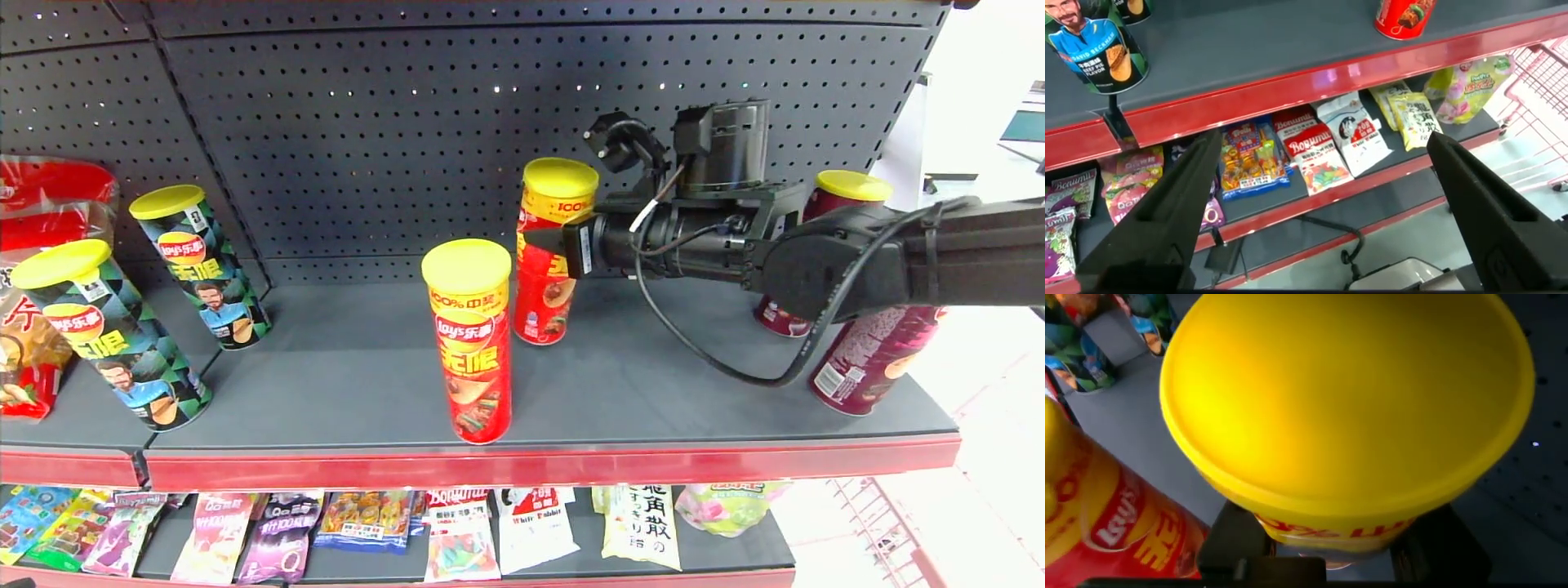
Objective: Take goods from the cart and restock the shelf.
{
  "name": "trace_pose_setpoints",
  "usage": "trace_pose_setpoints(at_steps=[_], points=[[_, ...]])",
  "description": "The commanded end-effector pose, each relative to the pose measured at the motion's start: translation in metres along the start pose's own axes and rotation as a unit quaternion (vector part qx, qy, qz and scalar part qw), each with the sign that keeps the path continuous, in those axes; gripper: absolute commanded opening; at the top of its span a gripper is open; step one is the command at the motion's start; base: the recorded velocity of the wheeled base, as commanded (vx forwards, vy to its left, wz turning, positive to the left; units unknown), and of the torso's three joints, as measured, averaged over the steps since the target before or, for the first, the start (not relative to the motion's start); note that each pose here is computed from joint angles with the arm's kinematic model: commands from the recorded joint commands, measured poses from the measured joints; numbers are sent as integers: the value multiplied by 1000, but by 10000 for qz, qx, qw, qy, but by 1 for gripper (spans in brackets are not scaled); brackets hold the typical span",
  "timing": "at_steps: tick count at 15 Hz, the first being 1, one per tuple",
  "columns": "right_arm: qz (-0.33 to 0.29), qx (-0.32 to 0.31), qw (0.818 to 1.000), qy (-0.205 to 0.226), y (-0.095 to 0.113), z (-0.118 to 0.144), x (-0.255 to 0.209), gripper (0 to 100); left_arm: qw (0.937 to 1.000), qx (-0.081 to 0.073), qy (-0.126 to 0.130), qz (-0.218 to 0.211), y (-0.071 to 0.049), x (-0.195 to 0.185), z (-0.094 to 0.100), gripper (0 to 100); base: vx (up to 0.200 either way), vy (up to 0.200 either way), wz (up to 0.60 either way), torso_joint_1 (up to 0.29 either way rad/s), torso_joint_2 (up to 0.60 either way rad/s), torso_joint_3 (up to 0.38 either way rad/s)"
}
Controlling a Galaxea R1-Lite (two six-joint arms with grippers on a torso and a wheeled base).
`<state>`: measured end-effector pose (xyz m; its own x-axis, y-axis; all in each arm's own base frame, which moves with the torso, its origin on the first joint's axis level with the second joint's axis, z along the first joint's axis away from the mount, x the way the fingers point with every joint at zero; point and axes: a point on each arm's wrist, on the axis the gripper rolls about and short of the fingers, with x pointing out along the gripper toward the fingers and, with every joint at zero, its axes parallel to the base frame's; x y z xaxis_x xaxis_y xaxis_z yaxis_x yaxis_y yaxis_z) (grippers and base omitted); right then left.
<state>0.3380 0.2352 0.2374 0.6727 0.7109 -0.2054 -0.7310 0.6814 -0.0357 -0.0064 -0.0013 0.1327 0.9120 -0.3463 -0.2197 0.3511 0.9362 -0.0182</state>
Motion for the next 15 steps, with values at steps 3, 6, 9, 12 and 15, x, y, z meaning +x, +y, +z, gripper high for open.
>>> trace_pose_setpoints(at_steps=[3, 6, 9, 12, 15], points=[[80, -36, 9999, 131, 3, -11, 17, 0, 10000, 0, -4, 12, 0, 0, -1, 100, 0, 0, 0, 0, 0, 0], [70, -30, 9998, 192, 1, -18, 25, 0, 10000, -8, 57, 11, 0, -2, -4, 100, 0, 0, 0, 0, 0, 0], [50, -38, 9999, 140, -2, -18, 34, 0, 10000, -11, 80, 11, 0, -3, -6, 100, 0, 0, 0, 0, 0, 0], [52, -53, 9999, 73, -3, -14, 38, 0, 10000, -12, 95, 11, 0, -3, -7, 100, 0, 0, 0, 0, 0, 0], [69, -54, 9999, 95, -1, -17, 41, 0, 9999, -13, 103, 11, 0, -3, -7, 100, 0, 0, 0, 0, 0, 0]])
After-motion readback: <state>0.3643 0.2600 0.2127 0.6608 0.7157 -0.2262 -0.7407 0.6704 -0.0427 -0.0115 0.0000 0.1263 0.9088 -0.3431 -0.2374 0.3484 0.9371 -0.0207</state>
